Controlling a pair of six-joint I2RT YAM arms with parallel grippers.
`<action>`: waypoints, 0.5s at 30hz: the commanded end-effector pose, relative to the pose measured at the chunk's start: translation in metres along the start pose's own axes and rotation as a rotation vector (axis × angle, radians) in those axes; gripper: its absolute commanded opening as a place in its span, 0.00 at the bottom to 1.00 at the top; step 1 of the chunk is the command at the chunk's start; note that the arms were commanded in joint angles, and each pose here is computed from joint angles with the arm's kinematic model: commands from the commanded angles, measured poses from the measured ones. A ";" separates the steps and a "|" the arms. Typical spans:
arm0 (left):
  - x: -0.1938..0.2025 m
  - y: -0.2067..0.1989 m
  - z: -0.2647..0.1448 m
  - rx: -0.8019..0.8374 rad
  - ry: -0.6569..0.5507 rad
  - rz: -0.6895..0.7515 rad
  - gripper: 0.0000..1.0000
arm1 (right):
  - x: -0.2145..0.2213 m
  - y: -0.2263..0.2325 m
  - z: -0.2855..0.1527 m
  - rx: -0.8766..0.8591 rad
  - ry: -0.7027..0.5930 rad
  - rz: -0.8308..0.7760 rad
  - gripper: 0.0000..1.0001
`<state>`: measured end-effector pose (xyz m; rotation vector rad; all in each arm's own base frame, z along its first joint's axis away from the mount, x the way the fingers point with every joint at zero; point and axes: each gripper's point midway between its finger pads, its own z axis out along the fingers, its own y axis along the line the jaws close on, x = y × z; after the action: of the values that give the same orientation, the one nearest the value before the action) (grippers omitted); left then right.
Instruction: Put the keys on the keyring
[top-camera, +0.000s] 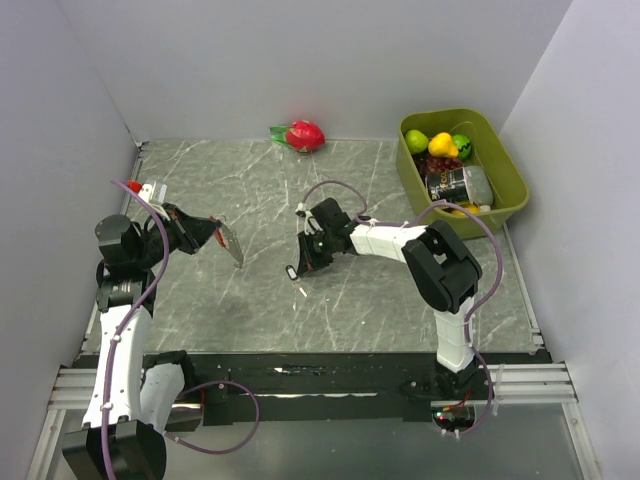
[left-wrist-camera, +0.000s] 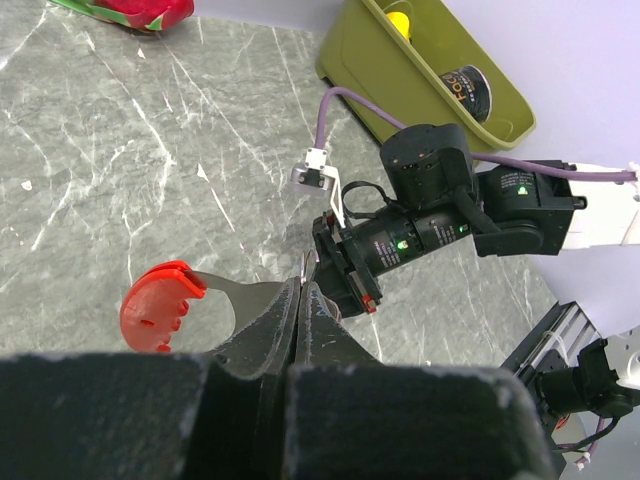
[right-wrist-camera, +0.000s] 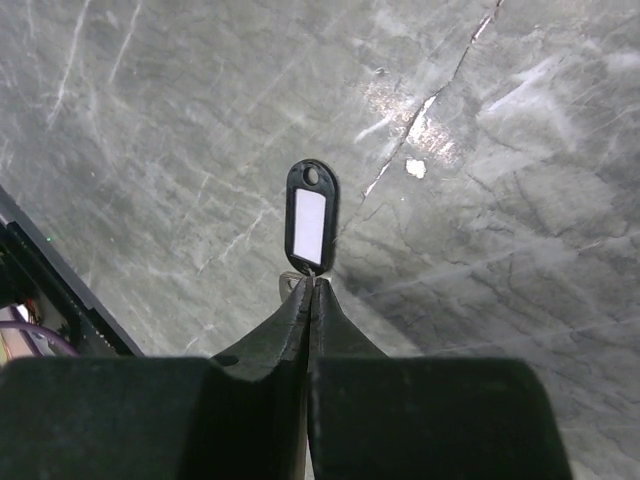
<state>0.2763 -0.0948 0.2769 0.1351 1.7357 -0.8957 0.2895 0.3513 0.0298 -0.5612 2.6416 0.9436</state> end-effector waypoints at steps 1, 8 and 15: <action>-0.011 -0.010 -0.003 0.038 -0.033 0.049 0.01 | -0.015 0.017 -0.016 -0.045 -0.059 -0.046 0.24; -0.010 -0.011 -0.003 0.042 -0.034 0.052 0.01 | -0.007 0.012 -0.009 -0.043 -0.032 -0.020 0.35; -0.011 -0.011 -0.003 0.043 -0.033 0.052 0.01 | -0.003 0.016 -0.004 -0.075 -0.009 -0.007 0.29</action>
<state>0.2757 -0.0954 0.2770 0.1387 1.7357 -0.8995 0.2827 0.3523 0.0310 -0.5687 2.6475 0.9856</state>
